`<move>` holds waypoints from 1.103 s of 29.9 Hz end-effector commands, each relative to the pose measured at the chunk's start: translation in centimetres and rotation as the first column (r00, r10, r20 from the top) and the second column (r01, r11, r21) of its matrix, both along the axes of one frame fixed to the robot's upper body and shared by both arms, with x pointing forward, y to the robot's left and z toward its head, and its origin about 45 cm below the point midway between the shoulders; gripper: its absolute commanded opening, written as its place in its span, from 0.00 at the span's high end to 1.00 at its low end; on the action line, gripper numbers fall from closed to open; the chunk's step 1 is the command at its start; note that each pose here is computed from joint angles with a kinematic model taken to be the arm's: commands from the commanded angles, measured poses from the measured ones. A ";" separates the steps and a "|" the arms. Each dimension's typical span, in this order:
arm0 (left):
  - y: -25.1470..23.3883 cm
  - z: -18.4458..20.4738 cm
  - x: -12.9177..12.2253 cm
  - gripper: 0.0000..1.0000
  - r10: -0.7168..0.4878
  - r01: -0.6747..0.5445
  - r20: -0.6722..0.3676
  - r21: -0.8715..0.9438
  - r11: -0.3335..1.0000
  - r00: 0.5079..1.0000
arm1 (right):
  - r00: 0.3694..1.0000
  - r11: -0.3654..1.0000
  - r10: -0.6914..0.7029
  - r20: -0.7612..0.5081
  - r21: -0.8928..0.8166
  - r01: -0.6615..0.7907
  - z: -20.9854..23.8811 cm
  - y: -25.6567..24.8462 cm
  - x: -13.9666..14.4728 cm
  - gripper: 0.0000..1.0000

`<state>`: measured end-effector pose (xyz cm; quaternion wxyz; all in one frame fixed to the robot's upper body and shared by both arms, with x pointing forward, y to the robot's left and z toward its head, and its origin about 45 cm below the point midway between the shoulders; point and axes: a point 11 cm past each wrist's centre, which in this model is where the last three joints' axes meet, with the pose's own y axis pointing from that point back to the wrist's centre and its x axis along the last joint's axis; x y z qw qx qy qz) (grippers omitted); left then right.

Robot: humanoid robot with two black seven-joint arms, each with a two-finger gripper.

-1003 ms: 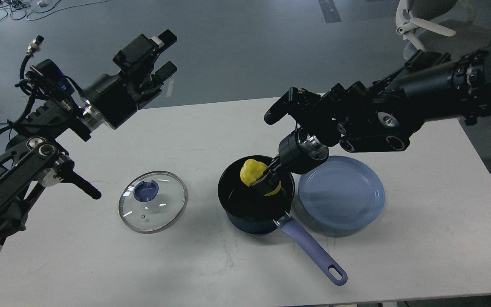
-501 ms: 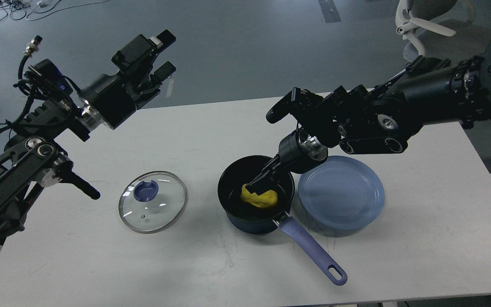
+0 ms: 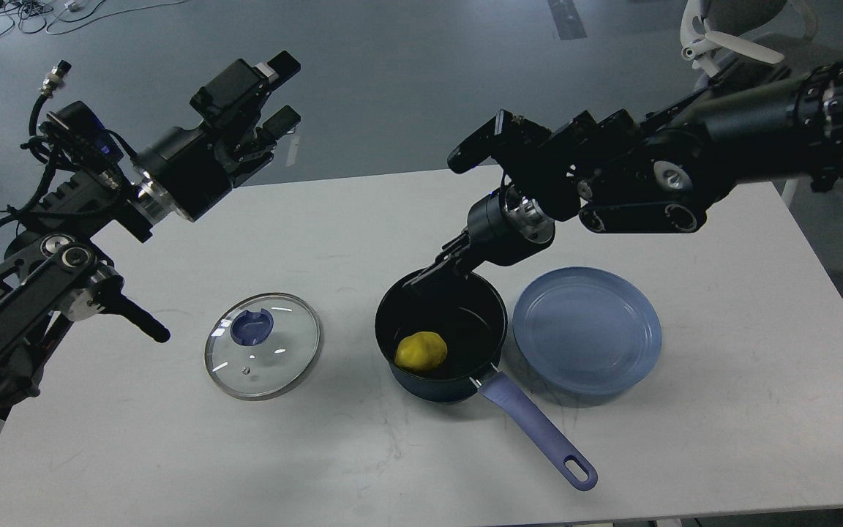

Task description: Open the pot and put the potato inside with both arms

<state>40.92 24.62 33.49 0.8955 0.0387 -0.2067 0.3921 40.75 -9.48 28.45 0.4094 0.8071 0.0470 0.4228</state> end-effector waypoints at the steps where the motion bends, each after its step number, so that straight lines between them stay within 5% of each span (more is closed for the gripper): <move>1: 0.1 -0.2 -0.1 0.03 0.001 -0.001 -0.006 0.003 1.000 1.000 | 0.989 0.979 -0.148 0.001 0.142 0.147 2.4 -4.3 1.9 0.05; 8: -0.2 -0.6 -0.2 0.03 -0.004 0.003 -0.015 -0.007 1.000 1.000 | 0.866 0.739 -0.441 -0.235 0.453 0.499 1.9 -12.1 2.8 0.05; 13: -0.6 -2.2 -0.6 0.03 -0.006 0.005 -0.051 -0.029 1.000 0.999 | 0.707 0.419 -0.527 -0.471 0.580 0.698 -0.2 -16.8 2.4 0.05; 18: -0.7 -3.3 -0.9 0.03 0.006 -0.017 -0.097 -0.115 0.993 0.995 | 0.546 0.103 -0.488 -0.682 0.576 0.811 -3.4 -19.7 1.2 0.05; 24: 0.1 -5.7 -1.0 0.03 0.051 -0.122 -0.219 -0.323 0.939 0.974 | 0.428 -0.095 -0.336 -0.839 0.482 0.871 -6.6 -20.9 -0.9 0.04; 33: -0.5 -9.6 -2.1 0.03 0.057 -0.221 -0.335 -0.476 0.851 0.940 | 0.347 -0.192 -0.159 -0.924 0.374 0.907 -9.1 -22.3 -3.5 0.03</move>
